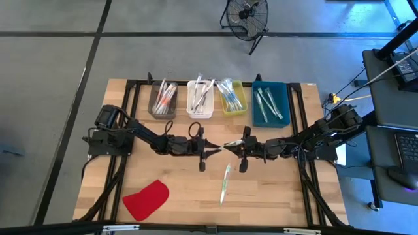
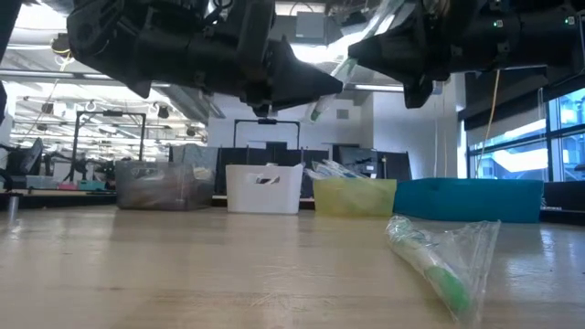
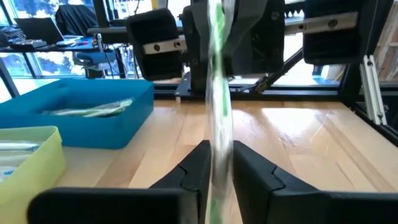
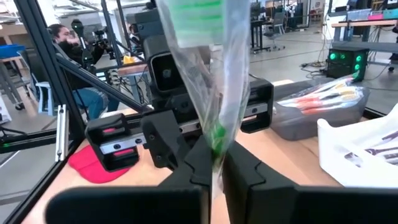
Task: Pick & Place Toothbrushes
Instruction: Put the green toothbrush into the blue bin
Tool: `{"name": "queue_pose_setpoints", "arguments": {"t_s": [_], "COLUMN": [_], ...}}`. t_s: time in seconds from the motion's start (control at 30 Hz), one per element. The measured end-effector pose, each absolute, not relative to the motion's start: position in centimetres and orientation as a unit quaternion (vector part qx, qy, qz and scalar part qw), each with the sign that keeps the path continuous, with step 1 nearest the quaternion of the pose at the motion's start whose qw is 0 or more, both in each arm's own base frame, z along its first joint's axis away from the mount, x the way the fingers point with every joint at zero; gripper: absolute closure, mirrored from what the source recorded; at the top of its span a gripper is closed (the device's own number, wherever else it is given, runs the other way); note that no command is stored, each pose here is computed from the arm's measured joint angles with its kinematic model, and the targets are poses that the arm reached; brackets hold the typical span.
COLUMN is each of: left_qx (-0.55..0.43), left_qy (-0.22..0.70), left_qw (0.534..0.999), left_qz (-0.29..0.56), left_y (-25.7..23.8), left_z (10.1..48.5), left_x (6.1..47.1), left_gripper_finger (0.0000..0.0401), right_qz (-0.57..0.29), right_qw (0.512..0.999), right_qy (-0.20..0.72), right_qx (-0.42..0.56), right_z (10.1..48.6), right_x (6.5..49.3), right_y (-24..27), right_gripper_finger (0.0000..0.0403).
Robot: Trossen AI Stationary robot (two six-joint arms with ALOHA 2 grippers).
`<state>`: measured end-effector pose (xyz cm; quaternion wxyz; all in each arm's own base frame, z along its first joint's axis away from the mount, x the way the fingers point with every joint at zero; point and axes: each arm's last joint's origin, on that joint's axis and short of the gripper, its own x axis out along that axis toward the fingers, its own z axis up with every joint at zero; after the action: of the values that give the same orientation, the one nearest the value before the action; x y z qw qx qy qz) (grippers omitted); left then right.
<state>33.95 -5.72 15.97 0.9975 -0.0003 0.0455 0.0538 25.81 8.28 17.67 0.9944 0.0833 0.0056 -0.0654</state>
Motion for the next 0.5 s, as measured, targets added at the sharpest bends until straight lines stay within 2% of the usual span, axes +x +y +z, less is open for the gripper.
{"name": "queue_pose_setpoints", "arguments": {"t_s": [0.3,0.5], "left_qx": [0.006,-0.003], "left_qy": [0.068,0.067], "left_qw": [0.996,0.996], "left_qz": [0.054,0.054], "left_y": [-5.7,-5.7], "left_z": [15.5,15.5], "left_x": [33.9,33.9], "left_gripper_finger": [0.028,0.0226], "right_qz": [-0.072,-0.087], "right_qw": [0.991,0.987], "right_qy": [0.02,0.05], "right_qx": [0.11,0.127], "right_z": [17.3,16.6], "right_x": [25.8,25.7], "right_y": [8.3,8.2], "right_gripper_finger": [0.0378,0.0388]}}
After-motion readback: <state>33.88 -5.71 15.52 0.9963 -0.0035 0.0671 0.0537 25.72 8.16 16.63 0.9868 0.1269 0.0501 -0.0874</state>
